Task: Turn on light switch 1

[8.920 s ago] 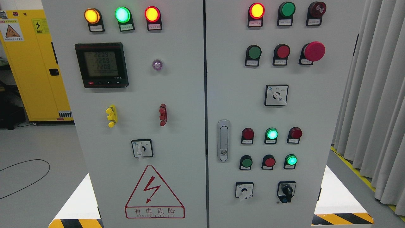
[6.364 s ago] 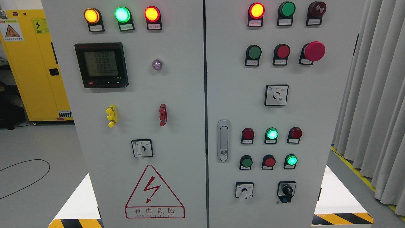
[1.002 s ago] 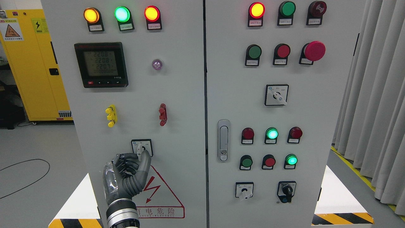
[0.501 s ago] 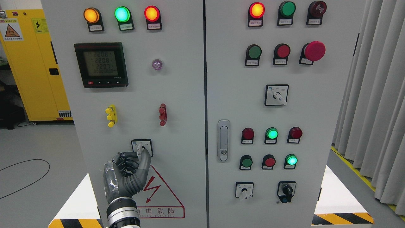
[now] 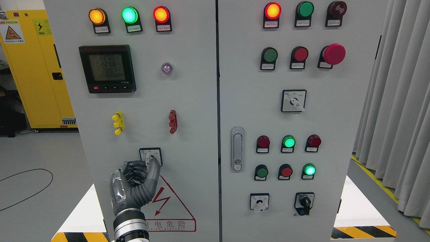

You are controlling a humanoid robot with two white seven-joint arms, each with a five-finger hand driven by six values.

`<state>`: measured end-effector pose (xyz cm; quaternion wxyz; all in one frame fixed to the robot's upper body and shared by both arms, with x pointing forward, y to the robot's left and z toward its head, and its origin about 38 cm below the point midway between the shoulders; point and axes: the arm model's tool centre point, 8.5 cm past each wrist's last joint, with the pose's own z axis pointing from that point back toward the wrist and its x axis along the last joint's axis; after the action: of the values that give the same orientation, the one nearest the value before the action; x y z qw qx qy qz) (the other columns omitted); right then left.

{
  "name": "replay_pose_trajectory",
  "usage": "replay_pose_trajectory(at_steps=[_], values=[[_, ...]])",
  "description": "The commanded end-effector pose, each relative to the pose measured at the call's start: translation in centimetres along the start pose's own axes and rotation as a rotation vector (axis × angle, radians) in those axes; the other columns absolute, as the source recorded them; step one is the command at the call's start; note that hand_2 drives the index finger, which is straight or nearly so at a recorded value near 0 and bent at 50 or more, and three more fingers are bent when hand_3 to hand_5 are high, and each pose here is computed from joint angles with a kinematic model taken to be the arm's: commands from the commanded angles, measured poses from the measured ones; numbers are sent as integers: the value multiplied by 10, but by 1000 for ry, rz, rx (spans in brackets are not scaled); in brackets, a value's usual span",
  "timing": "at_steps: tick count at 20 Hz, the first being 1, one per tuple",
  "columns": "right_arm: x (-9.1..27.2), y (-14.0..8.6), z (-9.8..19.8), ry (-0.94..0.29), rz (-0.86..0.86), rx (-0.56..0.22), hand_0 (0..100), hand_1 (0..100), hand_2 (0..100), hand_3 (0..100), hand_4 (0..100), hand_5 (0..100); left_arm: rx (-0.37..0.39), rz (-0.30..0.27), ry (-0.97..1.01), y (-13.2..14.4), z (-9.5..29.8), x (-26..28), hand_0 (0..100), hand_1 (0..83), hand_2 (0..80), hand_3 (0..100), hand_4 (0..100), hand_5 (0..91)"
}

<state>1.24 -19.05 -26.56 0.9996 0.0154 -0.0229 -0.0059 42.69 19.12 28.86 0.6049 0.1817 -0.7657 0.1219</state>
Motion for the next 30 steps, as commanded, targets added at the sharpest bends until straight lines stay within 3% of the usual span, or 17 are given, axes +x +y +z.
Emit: replay_pose_trajectory(at_steps=[1, 15, 30], values=[[0, 0, 0, 0, 1, -1, 0, 500, 40, 0, 0, 0, -4, -1, 3, 0, 0, -1, 342, 699, 591, 884, 897, 818], [0, 0, 0, 0, 1, -1, 0, 500, 40, 0, 0, 0, -3, -3, 6, 0, 0, -2, 373, 668, 604, 896, 900, 820], [0, 0, 0, 0, 1, -1, 0, 500, 40, 0, 0, 0, -7, -5, 15, -2, -1, -4, 344, 619, 608, 901, 903, 822]])
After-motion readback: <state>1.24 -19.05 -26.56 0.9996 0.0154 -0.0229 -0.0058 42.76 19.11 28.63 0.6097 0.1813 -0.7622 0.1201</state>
